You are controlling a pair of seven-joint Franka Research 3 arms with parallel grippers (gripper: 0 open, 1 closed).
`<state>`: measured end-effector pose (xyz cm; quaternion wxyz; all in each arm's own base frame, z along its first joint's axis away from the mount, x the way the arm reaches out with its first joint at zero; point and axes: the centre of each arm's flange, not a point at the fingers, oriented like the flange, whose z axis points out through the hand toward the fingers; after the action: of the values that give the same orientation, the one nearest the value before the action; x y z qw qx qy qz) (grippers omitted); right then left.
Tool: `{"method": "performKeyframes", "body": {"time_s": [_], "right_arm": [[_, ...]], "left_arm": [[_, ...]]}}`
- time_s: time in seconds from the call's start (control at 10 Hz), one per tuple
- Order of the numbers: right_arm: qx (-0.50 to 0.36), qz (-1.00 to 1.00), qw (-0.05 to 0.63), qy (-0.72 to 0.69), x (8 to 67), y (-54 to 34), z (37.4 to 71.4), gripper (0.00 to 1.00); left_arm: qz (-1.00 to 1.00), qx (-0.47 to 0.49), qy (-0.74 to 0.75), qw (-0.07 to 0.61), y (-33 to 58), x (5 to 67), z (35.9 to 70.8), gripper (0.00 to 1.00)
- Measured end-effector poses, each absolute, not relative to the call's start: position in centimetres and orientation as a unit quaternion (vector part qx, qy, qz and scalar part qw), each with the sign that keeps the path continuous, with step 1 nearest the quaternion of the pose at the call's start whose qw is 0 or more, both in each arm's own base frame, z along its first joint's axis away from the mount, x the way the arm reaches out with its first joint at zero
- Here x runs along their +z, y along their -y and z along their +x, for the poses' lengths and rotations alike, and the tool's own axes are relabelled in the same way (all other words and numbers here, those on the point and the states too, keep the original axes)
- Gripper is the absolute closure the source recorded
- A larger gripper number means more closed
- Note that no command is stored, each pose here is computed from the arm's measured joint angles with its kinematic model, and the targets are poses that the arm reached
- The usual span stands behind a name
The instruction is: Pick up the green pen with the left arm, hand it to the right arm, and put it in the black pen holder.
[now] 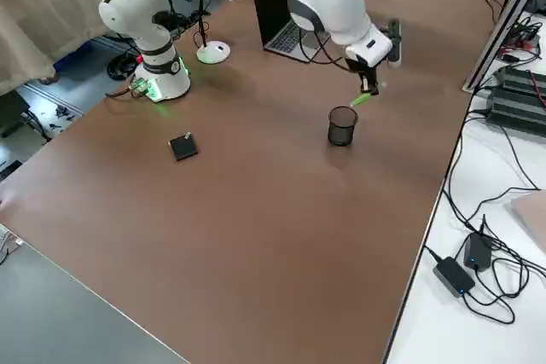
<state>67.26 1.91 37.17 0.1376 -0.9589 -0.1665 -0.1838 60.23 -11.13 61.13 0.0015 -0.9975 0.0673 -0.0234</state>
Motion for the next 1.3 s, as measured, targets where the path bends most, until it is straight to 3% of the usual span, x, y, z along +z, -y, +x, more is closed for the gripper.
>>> {"method": "performKeyframes", "body": {"time_s": [0.3,0.7,1.0,1.1,1.2,1.3], "right_arm": [[-0.175,-0.96,0.131,0.176,33.2,-1.6,67.7,0.83],[-0.169,-0.96,0.129,0.182,31.6,-1.6,67.8,0.8],[-0.168,-0.96,0.13,0.184,31.4,-1.8,67.8,0.43],[-0.169,-0.96,0.13,0.185,31.5,-1.8,67.8,0.38],[-0.169,-0.959,0.13,0.185,31.5,-1.8,67.8,0.26],[-0.17,-0.959,0.13,0.185,31.7,-1.9,67.9,0.26]], "left_arm": [[-0.999,-0.02,-0.038,-0.024,7.2,57.7,59.3,0.0],[-0.999,-0.013,-0.052,0.003,4.5,56.4,58.6,0.0],[-0.999,-0.026,-0.041,0.005,3.4,57.4,58.4,0.0],[-0.999,-0.027,-0.035,0.005,2.6,57.4,58.5,0.0],[-0.999,-0.03,-0.029,0.005,1.6,57.3,58.6,0.0],[-0.999,-0.032,-0.025,0.005,1.1,57.4,58.7,0.0]]}}
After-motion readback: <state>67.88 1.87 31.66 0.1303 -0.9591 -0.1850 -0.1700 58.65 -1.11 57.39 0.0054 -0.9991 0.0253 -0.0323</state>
